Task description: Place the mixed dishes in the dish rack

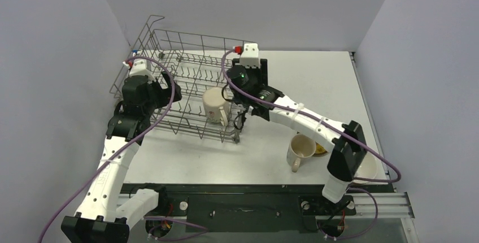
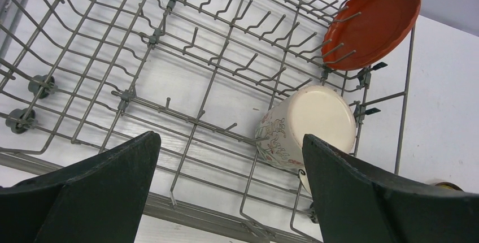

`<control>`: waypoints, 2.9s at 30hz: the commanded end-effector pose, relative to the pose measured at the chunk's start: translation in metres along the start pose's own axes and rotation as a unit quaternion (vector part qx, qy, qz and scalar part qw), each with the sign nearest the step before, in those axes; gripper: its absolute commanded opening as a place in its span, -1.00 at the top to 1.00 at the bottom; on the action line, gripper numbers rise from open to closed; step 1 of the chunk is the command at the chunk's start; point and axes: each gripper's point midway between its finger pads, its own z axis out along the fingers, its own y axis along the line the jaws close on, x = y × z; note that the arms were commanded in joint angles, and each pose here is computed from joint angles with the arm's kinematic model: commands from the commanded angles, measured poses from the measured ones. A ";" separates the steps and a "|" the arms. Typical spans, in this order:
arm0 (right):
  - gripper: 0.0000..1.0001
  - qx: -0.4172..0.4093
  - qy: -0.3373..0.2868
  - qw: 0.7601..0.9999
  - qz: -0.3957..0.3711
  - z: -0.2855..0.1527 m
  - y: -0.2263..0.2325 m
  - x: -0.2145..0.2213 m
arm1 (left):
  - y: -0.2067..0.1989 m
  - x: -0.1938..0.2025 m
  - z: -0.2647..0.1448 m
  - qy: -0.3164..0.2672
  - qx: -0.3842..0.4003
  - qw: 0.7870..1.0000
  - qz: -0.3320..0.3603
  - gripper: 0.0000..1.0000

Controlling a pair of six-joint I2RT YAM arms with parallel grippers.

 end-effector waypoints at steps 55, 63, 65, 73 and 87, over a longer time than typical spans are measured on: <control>-0.14 0.055 -0.072 0.956 0.280 -0.131 -0.307 0.078 | -0.355 0.283 -0.042 0.255 0.304 0.879 0.265 -0.54; -0.21 0.050 -0.093 0.941 0.322 -0.146 -0.326 0.075 | -0.357 0.314 -0.035 0.263 0.271 0.870 0.317 -0.34; -0.21 0.055 -0.097 0.939 0.324 -0.149 -0.331 0.077 | -0.357 0.320 -0.033 0.267 0.266 0.868 0.322 -0.27; -0.31 0.053 -0.102 0.935 0.334 -0.160 -0.344 0.067 | -0.353 0.323 -0.024 0.261 0.212 0.873 0.354 0.04; -0.35 0.061 -0.083 0.936 0.337 -0.156 -0.339 0.071 | -0.351 0.261 -0.043 0.203 0.223 0.892 0.336 1.00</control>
